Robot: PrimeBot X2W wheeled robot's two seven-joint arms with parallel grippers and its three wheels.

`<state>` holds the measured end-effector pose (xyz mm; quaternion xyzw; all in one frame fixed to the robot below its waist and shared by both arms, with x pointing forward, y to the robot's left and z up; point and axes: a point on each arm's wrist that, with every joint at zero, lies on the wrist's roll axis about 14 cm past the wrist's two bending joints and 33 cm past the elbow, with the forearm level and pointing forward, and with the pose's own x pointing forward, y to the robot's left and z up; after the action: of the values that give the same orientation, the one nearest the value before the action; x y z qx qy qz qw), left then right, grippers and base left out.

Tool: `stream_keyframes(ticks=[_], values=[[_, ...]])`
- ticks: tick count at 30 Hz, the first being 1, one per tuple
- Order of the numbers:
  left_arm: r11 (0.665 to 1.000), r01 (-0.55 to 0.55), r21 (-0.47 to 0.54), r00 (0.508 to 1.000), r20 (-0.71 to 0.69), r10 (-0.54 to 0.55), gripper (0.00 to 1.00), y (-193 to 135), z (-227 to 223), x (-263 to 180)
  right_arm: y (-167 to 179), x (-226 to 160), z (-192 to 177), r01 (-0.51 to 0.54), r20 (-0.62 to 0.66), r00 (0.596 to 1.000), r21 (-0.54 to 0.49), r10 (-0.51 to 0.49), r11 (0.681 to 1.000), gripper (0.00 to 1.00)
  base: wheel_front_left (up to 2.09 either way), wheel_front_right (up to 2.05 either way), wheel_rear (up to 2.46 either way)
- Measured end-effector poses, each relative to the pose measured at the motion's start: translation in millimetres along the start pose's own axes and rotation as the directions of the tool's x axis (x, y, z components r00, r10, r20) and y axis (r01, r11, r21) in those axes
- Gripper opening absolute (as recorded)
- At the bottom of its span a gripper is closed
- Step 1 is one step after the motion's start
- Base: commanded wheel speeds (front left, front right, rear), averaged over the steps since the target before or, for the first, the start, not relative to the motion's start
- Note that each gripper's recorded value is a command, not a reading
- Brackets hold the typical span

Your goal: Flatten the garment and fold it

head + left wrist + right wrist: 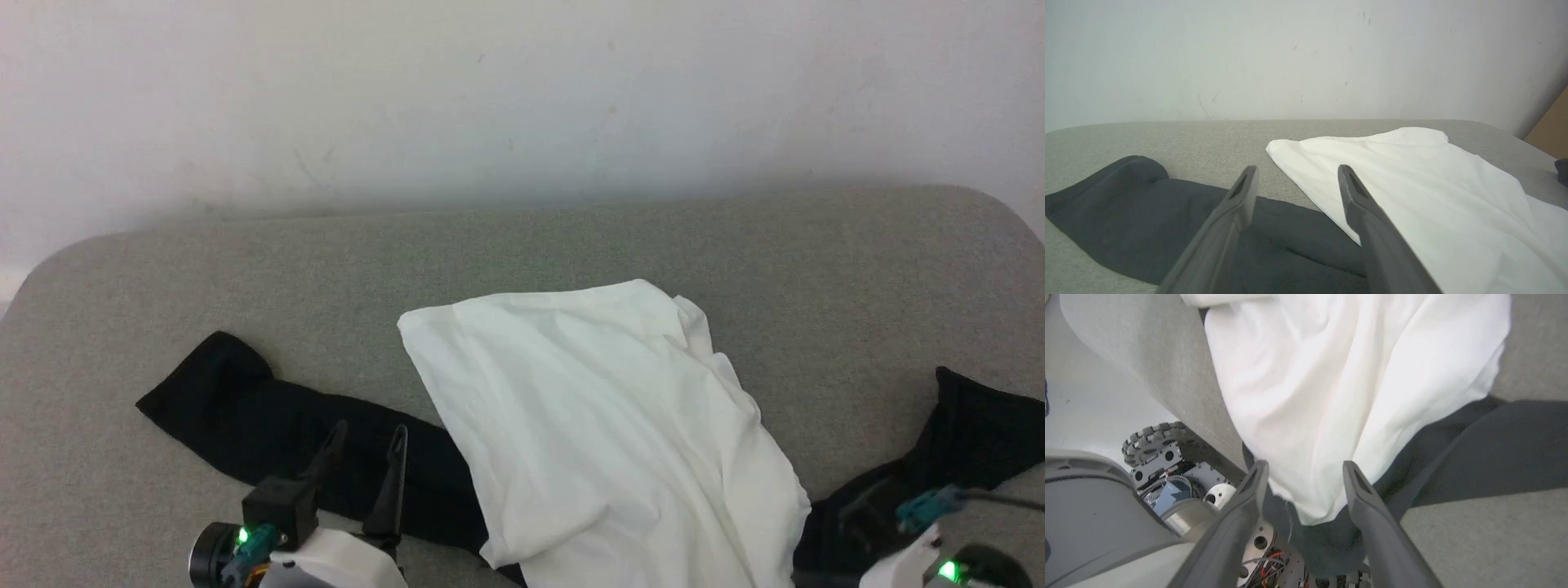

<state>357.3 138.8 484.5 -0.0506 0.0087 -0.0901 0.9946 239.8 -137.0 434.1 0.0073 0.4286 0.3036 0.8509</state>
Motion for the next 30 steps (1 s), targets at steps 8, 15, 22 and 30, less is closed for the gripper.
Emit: stream_keyframes(ticks=[8, 15, 22, 30], values=[[0.986, 0.167, -0.008, 0.973, -0.16, -0.166, 1.0, -26, -4, 43, -55, -38, 115, 0.185, 0.499, 0.842, 0.093, -0.206, 0.978, 1.0, 0.0, 0.0, 0.0], [0.964, 0.265, -0.009, 0.821, -0.523, -0.23, 1.0, -27, -37, 86, -86, -62, 146, 0.347, 0.709, 0.597, 0.194, -0.375, 0.918, 1.0, 0.0, 0.0, 0.0], [0.951, 0.305, 0.04, 0.553, -0.82, -0.143, 1.0, -2, -88, 95, -100, -70, 143, 0.396, 0.756, 0.463, 0.292, -0.463, 0.871, 1.0, 0.0, 0.0, 0.0], [0.936, 0.351, -0.01, 0.434, -0.885, -0.172, 1.0, -12, -105, 118, -115, -59, 125, 0.417, 0.714, 0.461, 0.35, -0.527, 0.839, 1.0, 0.0, 0.0, 0.0]])
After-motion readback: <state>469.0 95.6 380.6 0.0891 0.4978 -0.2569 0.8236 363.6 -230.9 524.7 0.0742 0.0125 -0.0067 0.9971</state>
